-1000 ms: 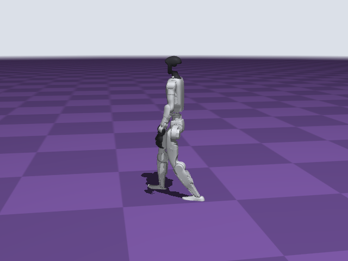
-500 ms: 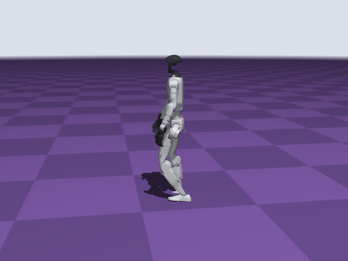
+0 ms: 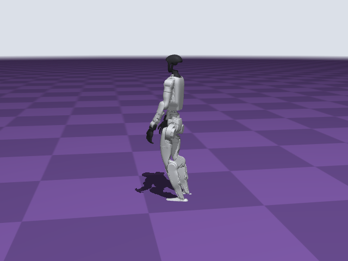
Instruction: Walk
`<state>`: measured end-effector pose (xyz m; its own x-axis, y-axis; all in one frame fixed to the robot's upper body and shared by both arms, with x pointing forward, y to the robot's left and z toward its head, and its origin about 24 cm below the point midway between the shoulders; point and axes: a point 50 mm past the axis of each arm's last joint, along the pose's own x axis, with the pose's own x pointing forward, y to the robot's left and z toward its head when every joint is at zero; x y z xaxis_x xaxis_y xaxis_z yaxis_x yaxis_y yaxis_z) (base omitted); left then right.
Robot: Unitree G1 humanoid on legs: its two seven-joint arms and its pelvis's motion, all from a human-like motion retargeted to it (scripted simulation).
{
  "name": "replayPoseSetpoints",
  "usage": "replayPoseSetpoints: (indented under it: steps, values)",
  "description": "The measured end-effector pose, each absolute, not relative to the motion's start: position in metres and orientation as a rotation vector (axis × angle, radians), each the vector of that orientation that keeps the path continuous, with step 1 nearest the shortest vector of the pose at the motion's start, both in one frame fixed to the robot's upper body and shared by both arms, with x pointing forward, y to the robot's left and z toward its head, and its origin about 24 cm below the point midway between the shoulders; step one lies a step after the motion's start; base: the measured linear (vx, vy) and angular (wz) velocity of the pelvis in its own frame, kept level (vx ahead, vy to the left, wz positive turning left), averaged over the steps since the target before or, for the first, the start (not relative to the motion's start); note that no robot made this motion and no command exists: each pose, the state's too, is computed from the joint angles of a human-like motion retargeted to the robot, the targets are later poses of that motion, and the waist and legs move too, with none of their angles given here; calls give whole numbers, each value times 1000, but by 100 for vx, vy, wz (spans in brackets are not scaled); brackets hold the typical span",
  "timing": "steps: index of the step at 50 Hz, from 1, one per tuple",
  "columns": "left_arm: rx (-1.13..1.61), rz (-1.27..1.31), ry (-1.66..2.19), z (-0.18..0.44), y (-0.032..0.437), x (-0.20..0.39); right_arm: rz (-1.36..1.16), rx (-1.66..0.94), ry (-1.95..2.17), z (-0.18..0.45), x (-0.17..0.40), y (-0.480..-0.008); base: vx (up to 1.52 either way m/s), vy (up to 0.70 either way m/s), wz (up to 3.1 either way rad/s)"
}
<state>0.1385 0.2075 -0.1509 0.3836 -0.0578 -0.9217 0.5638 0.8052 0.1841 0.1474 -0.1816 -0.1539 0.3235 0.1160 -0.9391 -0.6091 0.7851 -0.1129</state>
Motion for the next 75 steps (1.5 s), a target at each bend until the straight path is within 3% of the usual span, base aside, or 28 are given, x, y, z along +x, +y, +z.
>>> replayPoseSetpoints:
  steps: [75]
  values:
    - [445, -430, 1198, -162, 200, 107, 465, -573, 981, -130, 204, -171, 1, 1, -10]
